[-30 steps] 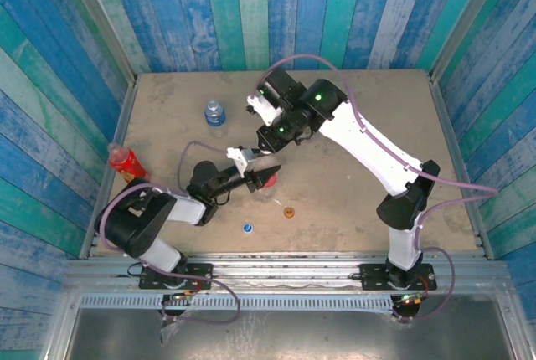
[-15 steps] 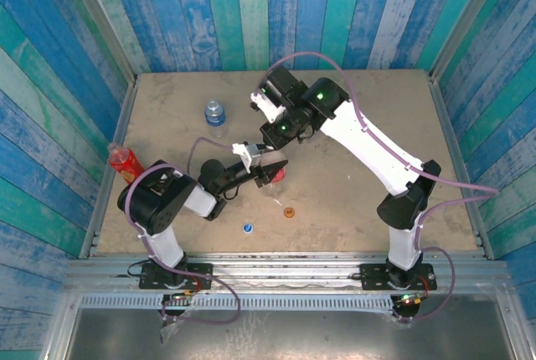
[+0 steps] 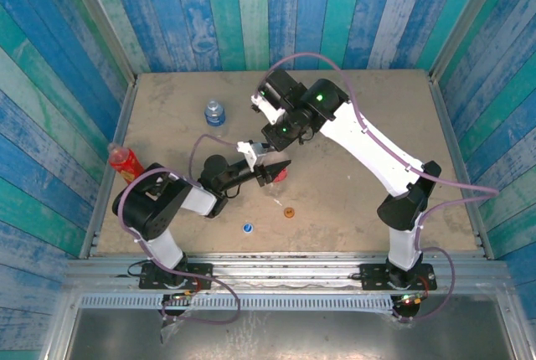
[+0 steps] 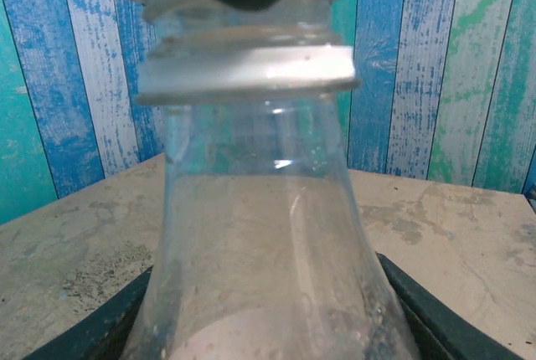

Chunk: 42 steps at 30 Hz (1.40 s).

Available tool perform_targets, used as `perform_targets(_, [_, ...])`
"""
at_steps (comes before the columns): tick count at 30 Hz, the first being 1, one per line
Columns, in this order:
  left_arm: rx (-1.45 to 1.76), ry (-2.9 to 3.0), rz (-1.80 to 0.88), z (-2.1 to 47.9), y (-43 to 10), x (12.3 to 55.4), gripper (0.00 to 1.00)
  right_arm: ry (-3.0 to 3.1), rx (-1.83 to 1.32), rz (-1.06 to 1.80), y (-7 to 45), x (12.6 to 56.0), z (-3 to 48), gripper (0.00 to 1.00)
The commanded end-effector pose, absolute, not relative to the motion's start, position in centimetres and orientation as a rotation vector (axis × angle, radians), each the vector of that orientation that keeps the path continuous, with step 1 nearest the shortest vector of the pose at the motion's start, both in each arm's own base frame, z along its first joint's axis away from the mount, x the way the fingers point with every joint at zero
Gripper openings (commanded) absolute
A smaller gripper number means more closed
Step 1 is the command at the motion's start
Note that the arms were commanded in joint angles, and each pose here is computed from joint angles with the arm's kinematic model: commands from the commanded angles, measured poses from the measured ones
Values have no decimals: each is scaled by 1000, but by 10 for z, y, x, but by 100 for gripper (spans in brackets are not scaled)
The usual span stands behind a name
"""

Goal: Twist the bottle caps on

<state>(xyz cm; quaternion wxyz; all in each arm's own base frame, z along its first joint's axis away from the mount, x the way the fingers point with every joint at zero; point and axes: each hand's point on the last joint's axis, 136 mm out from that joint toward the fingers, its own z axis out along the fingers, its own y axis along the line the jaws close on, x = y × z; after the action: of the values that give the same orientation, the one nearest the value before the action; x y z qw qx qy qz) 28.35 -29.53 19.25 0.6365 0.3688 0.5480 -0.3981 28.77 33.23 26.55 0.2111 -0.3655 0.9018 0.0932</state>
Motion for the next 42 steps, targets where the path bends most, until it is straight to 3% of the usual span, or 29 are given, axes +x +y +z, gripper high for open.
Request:
perform_targets(1, [881,1213,-888,200,-298,279,56,2629,-1096,139,319,276,231,31])
perform_targets(15, [875,1218,-892,201,-296,277,56,2620,-994,226,319,279,237,35])
perform_targets(27, [878,1229,-884,199,-296,278,56,2532,-953,232,317,286,265,48])
perform_targets(30, [877,1230,-884,200,-296,278,56,2522,-953,238,316,285,270,59])
perform_targets(35, [877,1230,-884,199,-296,278,56,2465,-968,289,314,279,288,67])
perform_targets(39, [875,1235,-887,197,-295,278,56,2409,-949,387,316,276,302,68])
perform_targets(42, [876,1239,-884,196,-295,278,56,2382,-892,448,312,279,308,63])
